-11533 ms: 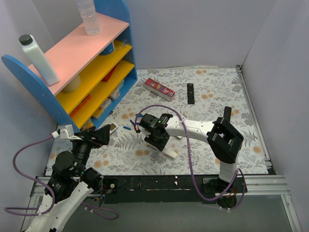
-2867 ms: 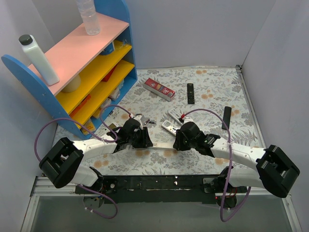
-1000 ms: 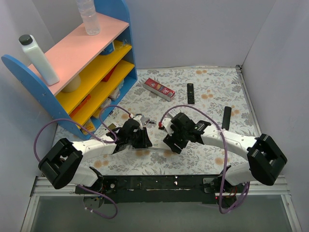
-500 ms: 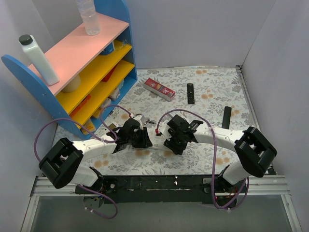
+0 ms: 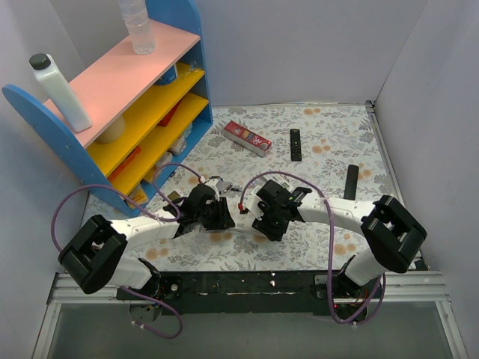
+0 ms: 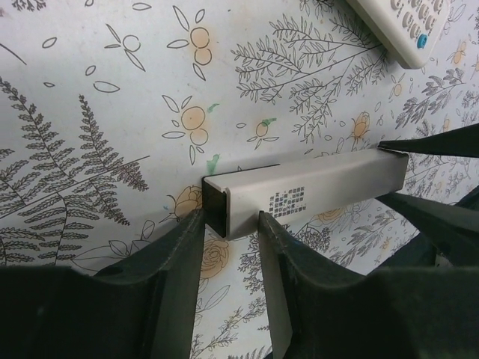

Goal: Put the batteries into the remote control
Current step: Load the battery cover into the remote control.

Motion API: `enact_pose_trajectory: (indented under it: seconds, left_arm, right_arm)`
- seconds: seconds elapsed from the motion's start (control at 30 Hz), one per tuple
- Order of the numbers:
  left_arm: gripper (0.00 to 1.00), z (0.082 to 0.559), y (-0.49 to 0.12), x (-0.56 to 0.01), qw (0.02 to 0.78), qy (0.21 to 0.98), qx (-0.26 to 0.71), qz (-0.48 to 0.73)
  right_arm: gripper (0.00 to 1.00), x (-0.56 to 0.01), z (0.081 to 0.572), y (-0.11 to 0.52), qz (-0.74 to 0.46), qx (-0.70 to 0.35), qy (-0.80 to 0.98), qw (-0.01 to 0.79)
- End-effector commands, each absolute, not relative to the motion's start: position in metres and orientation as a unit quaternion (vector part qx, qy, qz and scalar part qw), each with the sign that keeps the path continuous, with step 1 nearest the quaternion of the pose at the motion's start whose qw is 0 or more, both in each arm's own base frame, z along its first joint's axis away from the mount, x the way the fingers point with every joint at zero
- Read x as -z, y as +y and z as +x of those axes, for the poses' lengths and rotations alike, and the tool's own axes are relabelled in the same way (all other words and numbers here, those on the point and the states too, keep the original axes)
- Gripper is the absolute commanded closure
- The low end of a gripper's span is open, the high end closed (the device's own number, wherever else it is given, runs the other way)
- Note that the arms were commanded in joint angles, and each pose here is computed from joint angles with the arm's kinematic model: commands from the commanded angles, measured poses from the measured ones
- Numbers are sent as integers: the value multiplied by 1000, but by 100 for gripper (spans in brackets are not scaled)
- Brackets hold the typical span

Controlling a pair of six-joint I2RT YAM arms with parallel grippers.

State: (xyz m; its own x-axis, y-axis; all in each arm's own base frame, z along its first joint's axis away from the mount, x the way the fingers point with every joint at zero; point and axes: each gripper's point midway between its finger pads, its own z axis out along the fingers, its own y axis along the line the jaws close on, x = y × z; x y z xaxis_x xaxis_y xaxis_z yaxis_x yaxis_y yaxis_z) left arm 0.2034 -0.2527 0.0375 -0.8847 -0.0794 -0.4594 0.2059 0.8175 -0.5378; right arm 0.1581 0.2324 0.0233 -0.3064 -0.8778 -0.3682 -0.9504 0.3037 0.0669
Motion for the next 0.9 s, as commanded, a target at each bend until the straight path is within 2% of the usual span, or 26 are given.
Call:
enact_pose_trajectory:
  seconds: [0.0,0.17,0.37,0.4,0.57,0.77,0.87]
  left_arm:
    - [66,197,-243,-32,232,928,289,32]
    - [64,197,-243,-32,233,928,290,30]
    - [59,199,-244,-37,240,925,294,29]
    - [57,200,-244,-37,241,925,293,28]
    - [50,202,-245,-43,247,922,295,27]
    - [43,206,-247,-54,259,917,302,25]
    - [40,209,-249,-61,266,914,306,24]
  right_arm:
    - [48,-37,157,244,-572,-150,794,142]
    - [28,-65,166,252,-530,-160,810,194]
    - [23,-103,176,254,-413,-175,855,262]
    - [23,-107,182,248,-387,-163,863,280]
    - [32,-95,174,232,-260,-159,914,269]
    - [46,-81,165,229,-183,-191,925,271]
    - [47,-72,164,226,-171,-189,929,269]
